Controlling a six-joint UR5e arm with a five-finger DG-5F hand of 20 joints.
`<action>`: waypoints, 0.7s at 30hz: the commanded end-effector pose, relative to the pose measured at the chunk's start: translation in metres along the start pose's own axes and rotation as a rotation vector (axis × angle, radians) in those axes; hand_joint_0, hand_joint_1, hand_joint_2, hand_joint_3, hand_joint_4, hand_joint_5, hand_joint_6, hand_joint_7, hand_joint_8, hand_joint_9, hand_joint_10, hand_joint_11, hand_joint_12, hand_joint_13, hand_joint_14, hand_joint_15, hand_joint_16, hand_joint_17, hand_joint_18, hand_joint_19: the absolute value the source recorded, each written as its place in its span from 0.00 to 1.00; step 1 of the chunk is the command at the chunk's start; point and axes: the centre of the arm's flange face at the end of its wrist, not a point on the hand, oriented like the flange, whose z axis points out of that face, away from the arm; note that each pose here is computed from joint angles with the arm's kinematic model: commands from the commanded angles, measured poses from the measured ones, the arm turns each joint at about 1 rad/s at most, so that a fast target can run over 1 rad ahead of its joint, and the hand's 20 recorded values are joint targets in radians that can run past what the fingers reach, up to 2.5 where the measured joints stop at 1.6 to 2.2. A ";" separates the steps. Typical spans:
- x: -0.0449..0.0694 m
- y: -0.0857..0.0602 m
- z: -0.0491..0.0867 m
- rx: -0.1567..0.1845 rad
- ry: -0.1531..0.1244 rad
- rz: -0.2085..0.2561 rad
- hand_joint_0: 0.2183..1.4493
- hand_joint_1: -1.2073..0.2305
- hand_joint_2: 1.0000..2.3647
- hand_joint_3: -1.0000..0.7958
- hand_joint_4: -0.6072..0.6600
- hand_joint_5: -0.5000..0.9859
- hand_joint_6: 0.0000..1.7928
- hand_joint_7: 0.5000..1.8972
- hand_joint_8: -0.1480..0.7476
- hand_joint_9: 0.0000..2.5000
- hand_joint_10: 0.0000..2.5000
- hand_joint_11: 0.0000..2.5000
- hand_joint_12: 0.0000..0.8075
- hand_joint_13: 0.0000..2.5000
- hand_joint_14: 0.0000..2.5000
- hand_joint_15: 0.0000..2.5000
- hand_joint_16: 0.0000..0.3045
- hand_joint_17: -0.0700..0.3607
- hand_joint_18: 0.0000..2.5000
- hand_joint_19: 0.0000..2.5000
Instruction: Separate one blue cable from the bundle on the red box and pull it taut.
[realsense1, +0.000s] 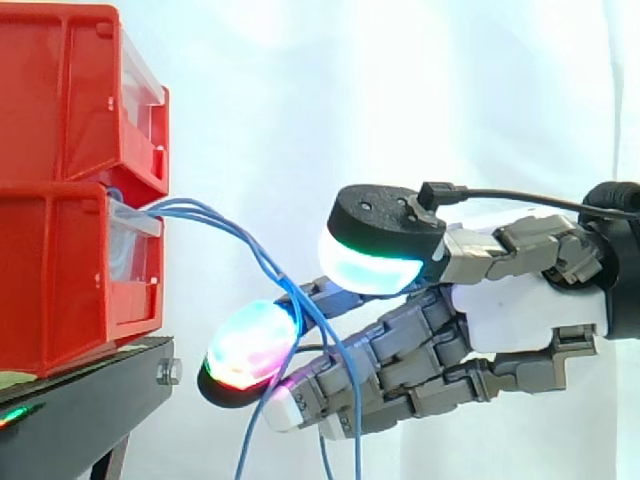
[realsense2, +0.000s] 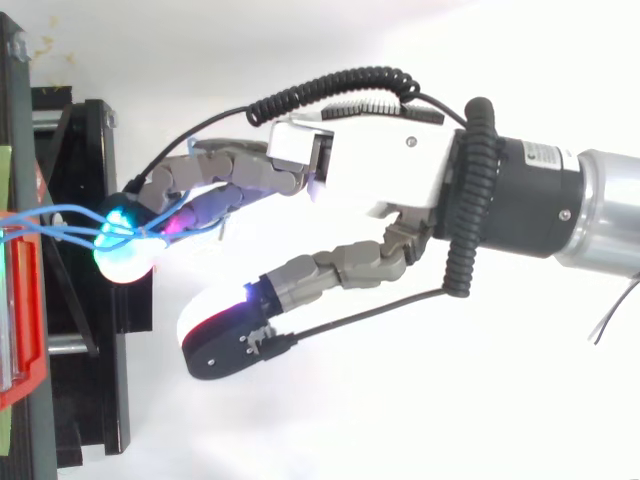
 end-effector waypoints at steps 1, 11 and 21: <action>-0.004 -0.003 -0.001 0.009 0.015 -0.003 0.24 0.40 0.00 0.28 0.57 0.20 0.28 0.17 0.39 0.17 0.00 0.04 0.37 0.06 0.00 0.03 0.16 0.41 0.01 0.04; -0.016 -0.001 -0.001 0.005 0.022 0.002 0.21 0.45 0.00 0.28 0.54 0.15 0.28 0.11 0.37 0.00 0.00 0.00 0.39 0.00 0.00 0.02 0.19 0.46 0.00 0.04; -0.025 -0.009 -0.005 0.018 0.010 -0.004 0.20 0.45 0.00 0.28 0.53 0.15 0.28 0.10 0.36 0.00 0.00 0.00 0.40 0.00 0.00 0.02 0.19 0.46 0.00 0.04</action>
